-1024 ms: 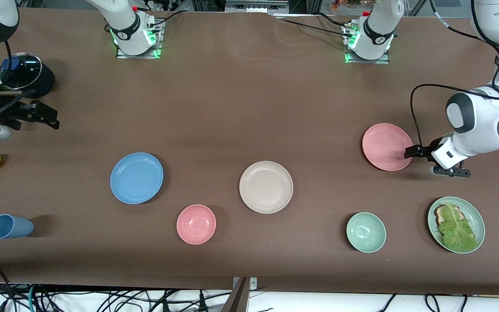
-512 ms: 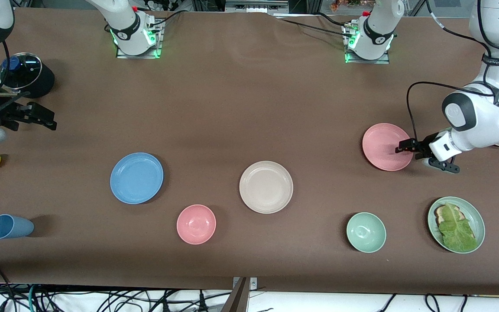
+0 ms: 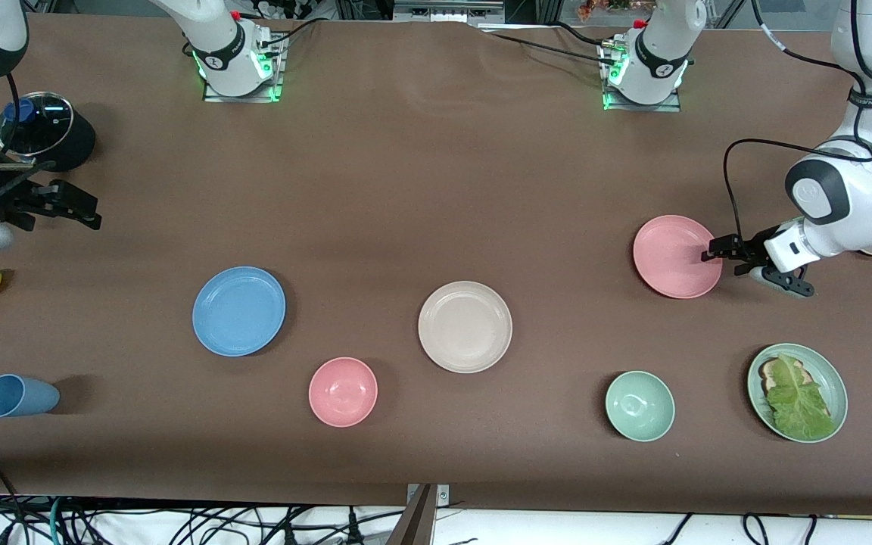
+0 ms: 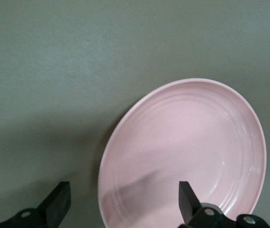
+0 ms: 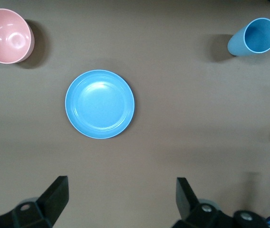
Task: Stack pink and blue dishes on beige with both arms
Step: 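Grip the pink plate rim with the left gripper while the right gripper reaches out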
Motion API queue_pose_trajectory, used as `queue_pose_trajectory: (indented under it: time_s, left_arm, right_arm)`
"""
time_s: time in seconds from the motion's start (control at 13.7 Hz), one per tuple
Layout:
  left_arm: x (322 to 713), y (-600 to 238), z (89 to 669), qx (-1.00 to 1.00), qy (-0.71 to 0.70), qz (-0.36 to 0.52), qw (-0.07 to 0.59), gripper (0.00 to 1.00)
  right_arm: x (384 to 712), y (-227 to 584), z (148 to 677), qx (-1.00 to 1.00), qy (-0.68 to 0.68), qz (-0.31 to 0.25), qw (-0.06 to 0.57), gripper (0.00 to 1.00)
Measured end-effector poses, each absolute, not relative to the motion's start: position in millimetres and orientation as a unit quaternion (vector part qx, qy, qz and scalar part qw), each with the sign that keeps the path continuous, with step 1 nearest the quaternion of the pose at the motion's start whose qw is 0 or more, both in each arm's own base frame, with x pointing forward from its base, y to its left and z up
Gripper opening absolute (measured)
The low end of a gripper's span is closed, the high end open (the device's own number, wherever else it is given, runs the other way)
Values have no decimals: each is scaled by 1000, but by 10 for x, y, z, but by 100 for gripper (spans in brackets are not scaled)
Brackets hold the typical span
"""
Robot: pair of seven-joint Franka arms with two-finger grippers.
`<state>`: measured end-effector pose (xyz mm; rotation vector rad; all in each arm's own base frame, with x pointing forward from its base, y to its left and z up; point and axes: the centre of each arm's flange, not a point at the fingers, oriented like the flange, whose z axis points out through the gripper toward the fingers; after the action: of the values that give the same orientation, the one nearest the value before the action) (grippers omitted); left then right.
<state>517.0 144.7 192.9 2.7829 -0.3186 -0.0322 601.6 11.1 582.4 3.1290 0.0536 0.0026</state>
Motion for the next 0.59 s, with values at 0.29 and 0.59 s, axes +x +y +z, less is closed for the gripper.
queue_pose_trajectory:
  time_s: [0.29,0.59]
  left_arm:
    - [5036,1410,1811,976,-104,-12,189,100]
    - [5007,1448,1798,977,-101,-13,188,83]
  right_arm:
    - [6017,103,5823,1000,16,1,6,100]
    - [6047,111,5745,1000,17,-6,7,100]
